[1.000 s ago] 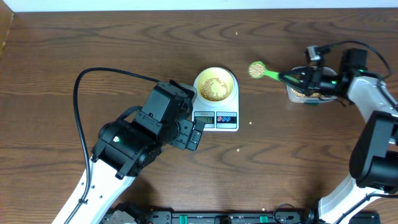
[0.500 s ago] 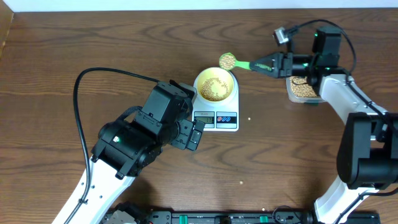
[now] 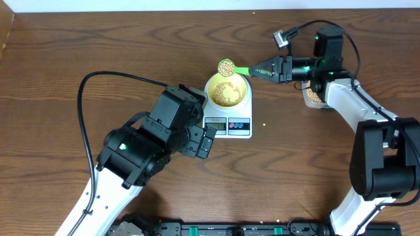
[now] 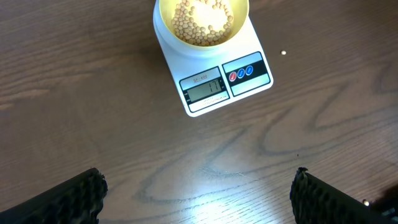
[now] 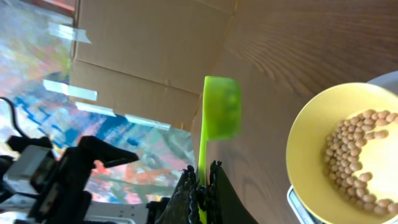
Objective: Scoop item into bowl and weigh 50g on scale
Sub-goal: 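Carry the filled green scoop leftward over the yellow bowl, then tip the scoop with the right gripper to pour soybeans into the bowl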
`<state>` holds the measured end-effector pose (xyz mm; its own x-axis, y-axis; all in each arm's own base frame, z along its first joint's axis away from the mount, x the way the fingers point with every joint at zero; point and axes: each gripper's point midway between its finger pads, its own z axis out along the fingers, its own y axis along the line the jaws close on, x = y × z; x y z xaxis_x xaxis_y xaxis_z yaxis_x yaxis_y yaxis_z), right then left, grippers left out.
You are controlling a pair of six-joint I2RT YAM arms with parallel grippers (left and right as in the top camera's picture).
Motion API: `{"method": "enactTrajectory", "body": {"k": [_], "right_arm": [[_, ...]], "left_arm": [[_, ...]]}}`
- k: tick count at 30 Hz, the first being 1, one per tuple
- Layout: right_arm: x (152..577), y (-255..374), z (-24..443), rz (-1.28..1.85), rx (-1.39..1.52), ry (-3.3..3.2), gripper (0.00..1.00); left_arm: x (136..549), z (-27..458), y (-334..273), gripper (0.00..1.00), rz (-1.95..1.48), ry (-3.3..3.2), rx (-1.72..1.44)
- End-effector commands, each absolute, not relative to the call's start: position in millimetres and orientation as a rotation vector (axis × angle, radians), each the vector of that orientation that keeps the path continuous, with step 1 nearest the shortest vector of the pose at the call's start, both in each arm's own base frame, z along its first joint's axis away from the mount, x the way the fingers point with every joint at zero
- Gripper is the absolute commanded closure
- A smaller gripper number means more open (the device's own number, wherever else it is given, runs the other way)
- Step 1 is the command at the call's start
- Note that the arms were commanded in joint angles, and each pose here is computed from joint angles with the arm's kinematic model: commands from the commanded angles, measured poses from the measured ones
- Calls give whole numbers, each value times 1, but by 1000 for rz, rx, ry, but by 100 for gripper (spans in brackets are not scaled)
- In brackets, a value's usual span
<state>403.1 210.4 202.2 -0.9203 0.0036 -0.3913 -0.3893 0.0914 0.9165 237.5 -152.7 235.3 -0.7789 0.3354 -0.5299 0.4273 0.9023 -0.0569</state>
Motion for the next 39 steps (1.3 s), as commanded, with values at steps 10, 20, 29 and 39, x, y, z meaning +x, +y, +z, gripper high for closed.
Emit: {"method": "enactTrajectory", "body": {"k": [10, 20, 29, 39], "right_arm": [[417, 221, 188, 1657, -462, 2057, 99], [429, 212, 163, 1447, -469, 2109, 99], [429, 210, 154, 1396, -474, 2137, 99], [416, 217, 136, 1311, -522, 2231, 99]], "left_arm": [[239, 241, -154, 3, -245, 2522, 557], [239, 241, -154, 3, -245, 2522, 557], [239, 241, -154, 3, -245, 2522, 557], [239, 241, -154, 3, -245, 2522, 557]]}}
